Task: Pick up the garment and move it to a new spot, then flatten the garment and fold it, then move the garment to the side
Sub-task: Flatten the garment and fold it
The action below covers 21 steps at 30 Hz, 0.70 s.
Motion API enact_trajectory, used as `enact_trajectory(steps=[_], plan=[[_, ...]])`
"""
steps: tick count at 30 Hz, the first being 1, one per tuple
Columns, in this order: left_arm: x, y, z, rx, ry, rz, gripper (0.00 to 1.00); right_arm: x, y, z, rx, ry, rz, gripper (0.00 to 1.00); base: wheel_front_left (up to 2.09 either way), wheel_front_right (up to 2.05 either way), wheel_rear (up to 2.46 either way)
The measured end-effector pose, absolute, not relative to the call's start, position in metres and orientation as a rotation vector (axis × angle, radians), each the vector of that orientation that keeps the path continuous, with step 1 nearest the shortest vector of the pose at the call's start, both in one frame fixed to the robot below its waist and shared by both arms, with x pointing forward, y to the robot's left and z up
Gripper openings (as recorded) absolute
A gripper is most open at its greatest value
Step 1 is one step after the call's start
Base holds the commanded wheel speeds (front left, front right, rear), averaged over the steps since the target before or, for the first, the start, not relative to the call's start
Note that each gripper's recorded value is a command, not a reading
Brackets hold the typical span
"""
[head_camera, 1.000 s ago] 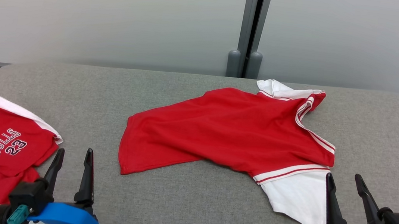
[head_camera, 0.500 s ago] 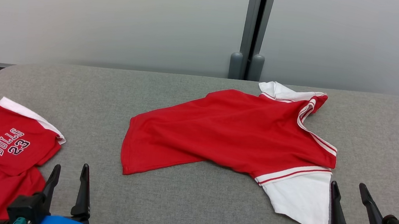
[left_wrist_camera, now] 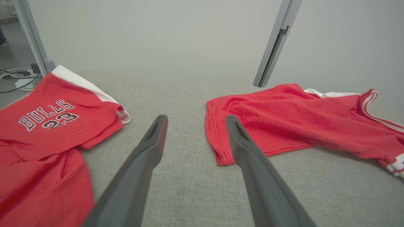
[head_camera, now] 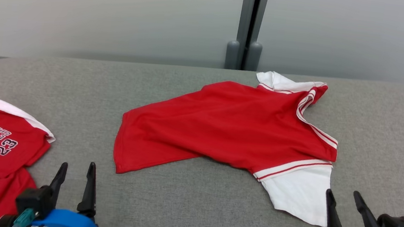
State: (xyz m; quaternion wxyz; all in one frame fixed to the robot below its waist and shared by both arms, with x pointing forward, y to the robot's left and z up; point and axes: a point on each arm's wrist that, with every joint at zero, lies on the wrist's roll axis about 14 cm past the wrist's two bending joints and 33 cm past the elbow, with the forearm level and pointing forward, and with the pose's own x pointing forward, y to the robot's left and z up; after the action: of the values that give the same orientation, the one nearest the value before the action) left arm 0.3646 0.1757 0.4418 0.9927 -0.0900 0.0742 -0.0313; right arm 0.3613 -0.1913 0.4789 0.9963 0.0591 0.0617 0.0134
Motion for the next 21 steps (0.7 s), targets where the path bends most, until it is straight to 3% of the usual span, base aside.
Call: enact_trajectory(steps=[10, 21], plan=[[0.397, 0.146, 0.384, -0.188, 0.403, -0.102, 1.00, 0.366, -0.199, 0.431, 0.100, 0.361, 0.001, 1.00, 0.00, 0.00, 0.00], [0.412, 0.144, 0.344, -0.162, 0.528, -0.053, 1.00, 0.365, -0.205, 0.398, 0.119, 0.442, -0.026, 1.00, 0.00, 0.00, 0.00]])
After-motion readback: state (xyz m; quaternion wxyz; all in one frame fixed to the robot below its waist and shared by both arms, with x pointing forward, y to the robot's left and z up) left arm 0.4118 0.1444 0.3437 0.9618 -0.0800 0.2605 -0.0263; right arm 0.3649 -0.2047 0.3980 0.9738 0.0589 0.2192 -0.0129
